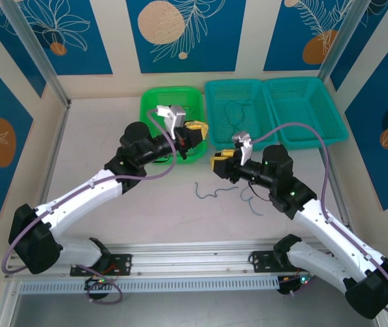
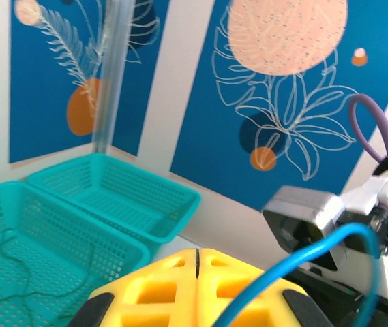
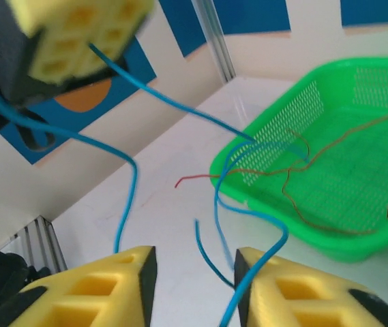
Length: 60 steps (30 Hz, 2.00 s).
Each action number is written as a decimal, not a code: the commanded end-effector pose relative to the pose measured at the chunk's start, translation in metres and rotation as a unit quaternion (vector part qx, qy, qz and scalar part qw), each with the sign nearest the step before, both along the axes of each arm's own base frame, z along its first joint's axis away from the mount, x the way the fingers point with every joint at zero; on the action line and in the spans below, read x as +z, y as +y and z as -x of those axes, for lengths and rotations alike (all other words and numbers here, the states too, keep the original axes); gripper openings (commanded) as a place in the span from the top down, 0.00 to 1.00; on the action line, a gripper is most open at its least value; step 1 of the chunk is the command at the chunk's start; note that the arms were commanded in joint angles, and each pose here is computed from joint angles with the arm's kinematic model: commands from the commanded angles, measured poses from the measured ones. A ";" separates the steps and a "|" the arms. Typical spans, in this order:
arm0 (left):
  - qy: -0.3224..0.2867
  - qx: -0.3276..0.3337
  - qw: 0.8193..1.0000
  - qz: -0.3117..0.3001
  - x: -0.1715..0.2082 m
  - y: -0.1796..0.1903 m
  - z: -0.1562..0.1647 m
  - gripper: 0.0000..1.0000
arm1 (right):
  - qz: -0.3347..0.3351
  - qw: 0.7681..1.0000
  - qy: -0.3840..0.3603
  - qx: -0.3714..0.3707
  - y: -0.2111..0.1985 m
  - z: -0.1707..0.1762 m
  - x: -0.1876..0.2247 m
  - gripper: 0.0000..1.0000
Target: Untangle the cables
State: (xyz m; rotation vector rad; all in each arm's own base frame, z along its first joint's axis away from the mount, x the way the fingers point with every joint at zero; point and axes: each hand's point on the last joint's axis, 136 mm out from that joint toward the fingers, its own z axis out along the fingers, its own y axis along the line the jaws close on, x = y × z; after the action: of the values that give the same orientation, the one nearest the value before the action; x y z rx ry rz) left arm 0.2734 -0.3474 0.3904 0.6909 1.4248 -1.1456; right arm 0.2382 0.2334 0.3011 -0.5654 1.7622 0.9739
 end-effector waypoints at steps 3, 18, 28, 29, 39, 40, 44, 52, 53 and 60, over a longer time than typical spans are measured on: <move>0.017 -0.052 0.998 -0.018 -0.012 -0.015 0.012 1.00 | -0.001 0.996 -0.091 0.018 0.003 0.003 0.029 0.41; 0.004 -0.095 0.995 -0.035 -0.017 -0.023 0.032 1.00 | 0.078 0.968 -0.238 -0.005 -0.012 0.007 0.043 0.09; -0.014 -0.118 0.992 -0.038 -0.010 -0.030 0.049 1.00 | 0.092 0.945 -0.313 0.012 0.011 -0.017 0.046 0.10; -0.015 -0.117 0.992 -0.036 -0.009 -0.030 0.049 1.00 | 0.092 0.945 -0.313 0.020 0.014 -0.017 0.044 0.12; -0.028 -0.105 0.994 -0.030 0.002 -0.024 0.049 0.81 | 0.073 0.969 -0.237 -0.012 0.008 -0.036 0.021 1.00; -0.035 -0.106 0.993 -0.032 0.004 -0.023 0.051 0.67 | 0.065 0.973 -0.219 -0.024 0.004 -0.040 0.021 1.00; -0.059 -0.100 0.992 -0.044 0.000 -0.015 0.057 0.31 | 0.020 0.988 -0.128 -0.084 -0.024 -0.063 0.022 1.00; -0.081 -0.093 0.991 -0.057 -0.019 0.005 0.074 0.09 | -0.135 0.939 0.095 -0.301 -0.133 -0.130 -0.008 1.00; -0.080 -0.091 0.991 -0.059 -0.021 0.007 0.075 0.08 | -0.161 0.928 0.107 -0.319 -0.149 -0.137 -0.011 1.00; -0.063 -0.100 0.991 -0.069 -0.041 0.008 0.079 0.06 | -0.276 0.852 0.145 -0.421 -0.270 -0.204 -0.033 1.00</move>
State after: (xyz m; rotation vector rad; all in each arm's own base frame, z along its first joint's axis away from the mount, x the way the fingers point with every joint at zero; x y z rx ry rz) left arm 0.1997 -0.3402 0.3465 0.9880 1.3953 -1.1464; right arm 0.4221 -0.0137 0.2480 0.6208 1.7212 0.7656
